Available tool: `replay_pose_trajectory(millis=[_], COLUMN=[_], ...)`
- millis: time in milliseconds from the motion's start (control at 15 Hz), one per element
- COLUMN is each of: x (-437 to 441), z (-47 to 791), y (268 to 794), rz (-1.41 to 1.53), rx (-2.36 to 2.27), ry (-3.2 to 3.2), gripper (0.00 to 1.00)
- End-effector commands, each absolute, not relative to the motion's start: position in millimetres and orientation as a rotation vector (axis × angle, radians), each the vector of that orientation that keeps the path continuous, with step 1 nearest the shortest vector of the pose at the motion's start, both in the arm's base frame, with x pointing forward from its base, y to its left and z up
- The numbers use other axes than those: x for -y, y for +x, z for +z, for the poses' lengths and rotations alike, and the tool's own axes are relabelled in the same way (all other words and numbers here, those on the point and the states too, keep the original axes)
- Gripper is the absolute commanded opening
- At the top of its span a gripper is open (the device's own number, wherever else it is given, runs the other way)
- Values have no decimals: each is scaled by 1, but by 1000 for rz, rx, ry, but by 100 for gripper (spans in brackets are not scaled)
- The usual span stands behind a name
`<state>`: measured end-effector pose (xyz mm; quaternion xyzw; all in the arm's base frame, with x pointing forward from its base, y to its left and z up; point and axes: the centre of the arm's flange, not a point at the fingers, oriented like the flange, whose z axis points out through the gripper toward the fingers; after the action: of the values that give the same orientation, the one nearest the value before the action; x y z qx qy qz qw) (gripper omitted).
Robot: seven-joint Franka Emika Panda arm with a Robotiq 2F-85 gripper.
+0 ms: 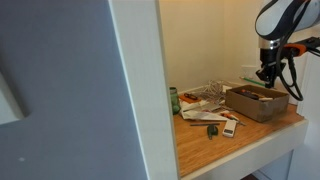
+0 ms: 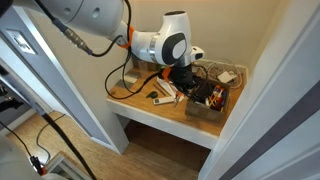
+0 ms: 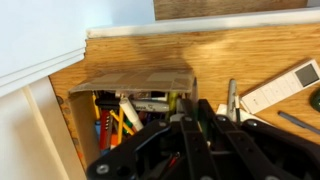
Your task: Pick up the green pencil and put it in the cardboard box, pick up the white pencil and put it in the cardboard box
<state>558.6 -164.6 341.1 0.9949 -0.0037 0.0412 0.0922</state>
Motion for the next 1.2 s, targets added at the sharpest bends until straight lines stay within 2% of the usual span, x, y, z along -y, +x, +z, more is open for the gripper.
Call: replay_pose_trajectory(millis=[0,800,1133], x=[205,277,292], z=[352,300,277], y=[591,682,695], rz=[124,0,-54], rx=[32,38,67], ry=[2981,2977,2979], gripper=[3,3,3])
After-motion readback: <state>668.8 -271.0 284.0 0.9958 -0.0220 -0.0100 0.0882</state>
